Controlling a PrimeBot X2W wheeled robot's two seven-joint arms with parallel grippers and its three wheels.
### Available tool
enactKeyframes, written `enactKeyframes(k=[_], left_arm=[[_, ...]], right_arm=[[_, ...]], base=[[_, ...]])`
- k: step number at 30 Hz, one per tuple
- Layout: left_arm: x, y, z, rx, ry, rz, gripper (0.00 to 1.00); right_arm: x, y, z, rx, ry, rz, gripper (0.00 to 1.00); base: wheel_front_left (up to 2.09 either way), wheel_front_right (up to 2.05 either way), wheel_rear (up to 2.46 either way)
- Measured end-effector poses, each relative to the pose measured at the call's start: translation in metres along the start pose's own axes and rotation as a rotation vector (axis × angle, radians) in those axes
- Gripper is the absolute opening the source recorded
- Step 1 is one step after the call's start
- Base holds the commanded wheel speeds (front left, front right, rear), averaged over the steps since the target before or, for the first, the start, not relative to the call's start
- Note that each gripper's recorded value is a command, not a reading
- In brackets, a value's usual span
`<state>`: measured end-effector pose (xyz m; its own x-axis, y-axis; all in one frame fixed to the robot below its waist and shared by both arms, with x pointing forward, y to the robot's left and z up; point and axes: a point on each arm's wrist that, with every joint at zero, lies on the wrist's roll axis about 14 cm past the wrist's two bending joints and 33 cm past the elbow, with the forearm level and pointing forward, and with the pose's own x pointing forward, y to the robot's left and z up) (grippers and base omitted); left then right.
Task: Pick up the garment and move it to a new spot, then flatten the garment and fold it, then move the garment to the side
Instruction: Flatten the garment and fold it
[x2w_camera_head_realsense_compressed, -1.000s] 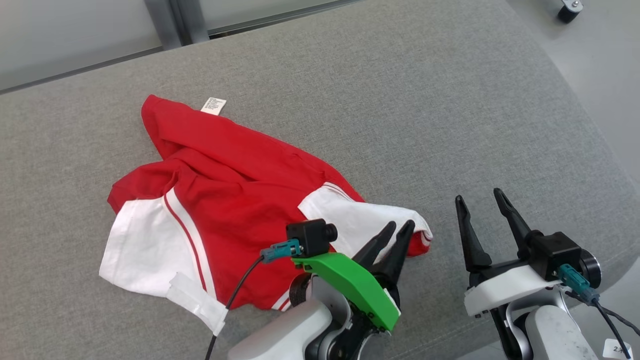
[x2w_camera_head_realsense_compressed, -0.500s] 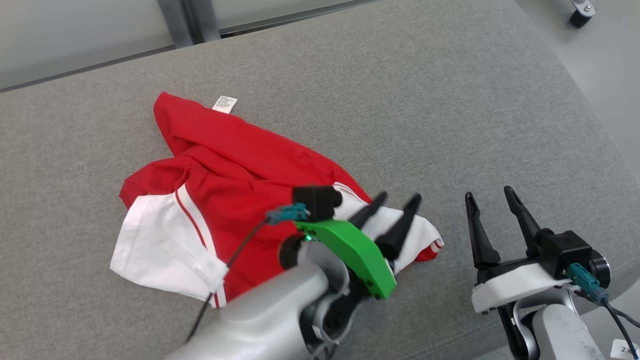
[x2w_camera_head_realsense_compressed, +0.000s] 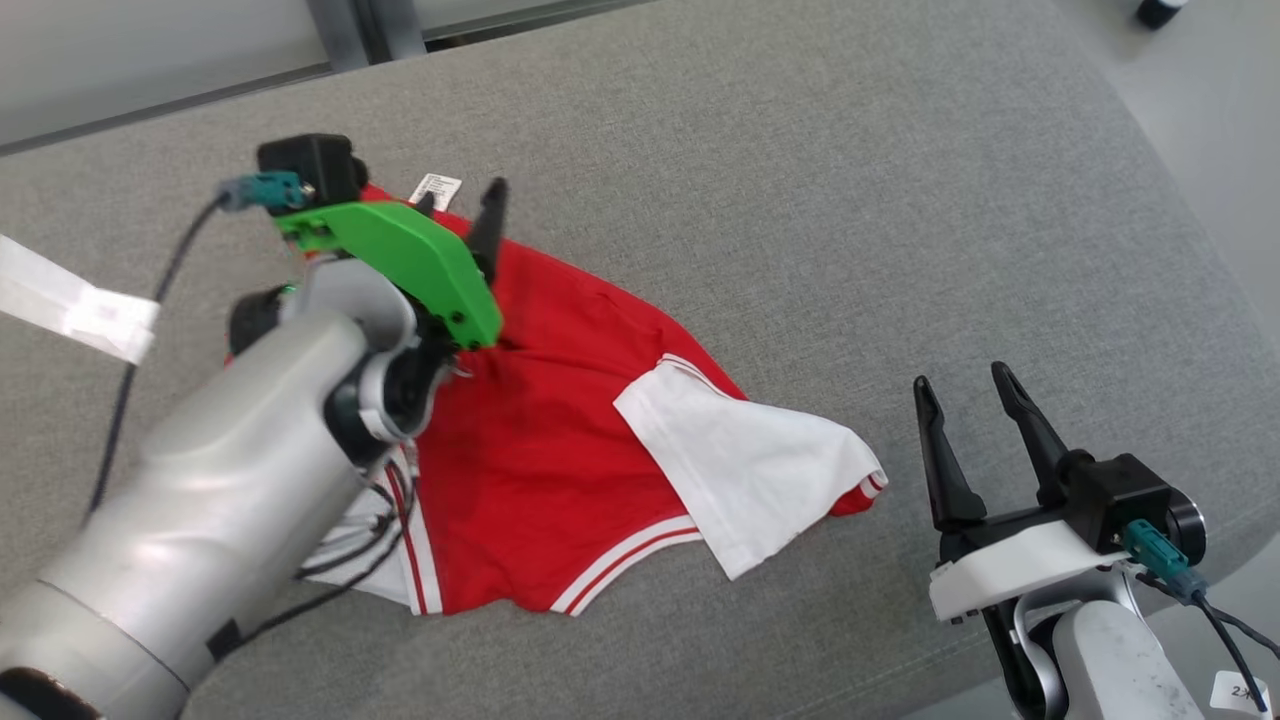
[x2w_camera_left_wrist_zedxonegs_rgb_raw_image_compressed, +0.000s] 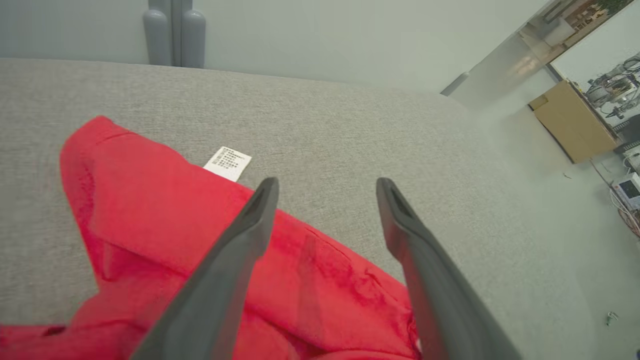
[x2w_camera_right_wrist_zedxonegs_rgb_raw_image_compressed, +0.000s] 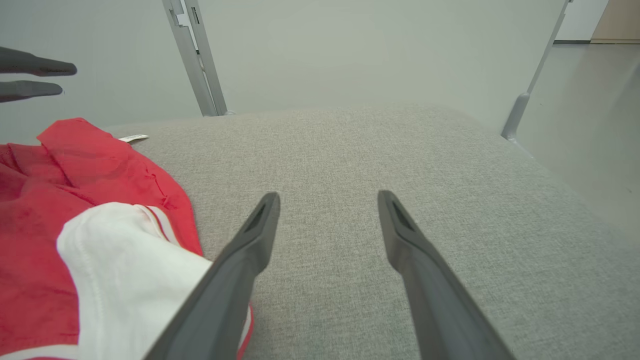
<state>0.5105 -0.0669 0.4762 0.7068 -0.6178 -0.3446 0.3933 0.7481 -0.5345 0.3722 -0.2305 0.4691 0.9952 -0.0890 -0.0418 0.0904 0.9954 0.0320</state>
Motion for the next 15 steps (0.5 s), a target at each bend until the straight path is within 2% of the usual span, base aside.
enactKeyframes(k=[4, 7, 10, 15], left_arm=[[0.011, 0.059, 0.007, 0.057, 0.060, 0.160, 1.00], [0.017, 0.091, 0.006, 0.076, 0.106, 0.240, 1.00], [0.025, 0.113, 0.004, 0.111, 0.163, 0.288, 1.00], [0.027, 0.139, 0.011, 0.089, 0.163, 0.359, 1.00]], right_arm=[[0.004, 0.000, -0.008, -0.002, 0.024, 0.000, 1.00], [0.004, -0.004, -0.012, -0.007, 0.039, -0.012, 1.00], [0.002, -0.011, -0.019, -0.014, 0.062, -0.034, 1.00], [-0.001, -0.010, -0.022, -0.017, 0.077, -0.032, 1.00]], base=[[0.00, 0.00, 0.00], [0.00, 0.00, 0.00], [0.00, 0.00, 0.00], [0.00, 0.00, 0.00]])
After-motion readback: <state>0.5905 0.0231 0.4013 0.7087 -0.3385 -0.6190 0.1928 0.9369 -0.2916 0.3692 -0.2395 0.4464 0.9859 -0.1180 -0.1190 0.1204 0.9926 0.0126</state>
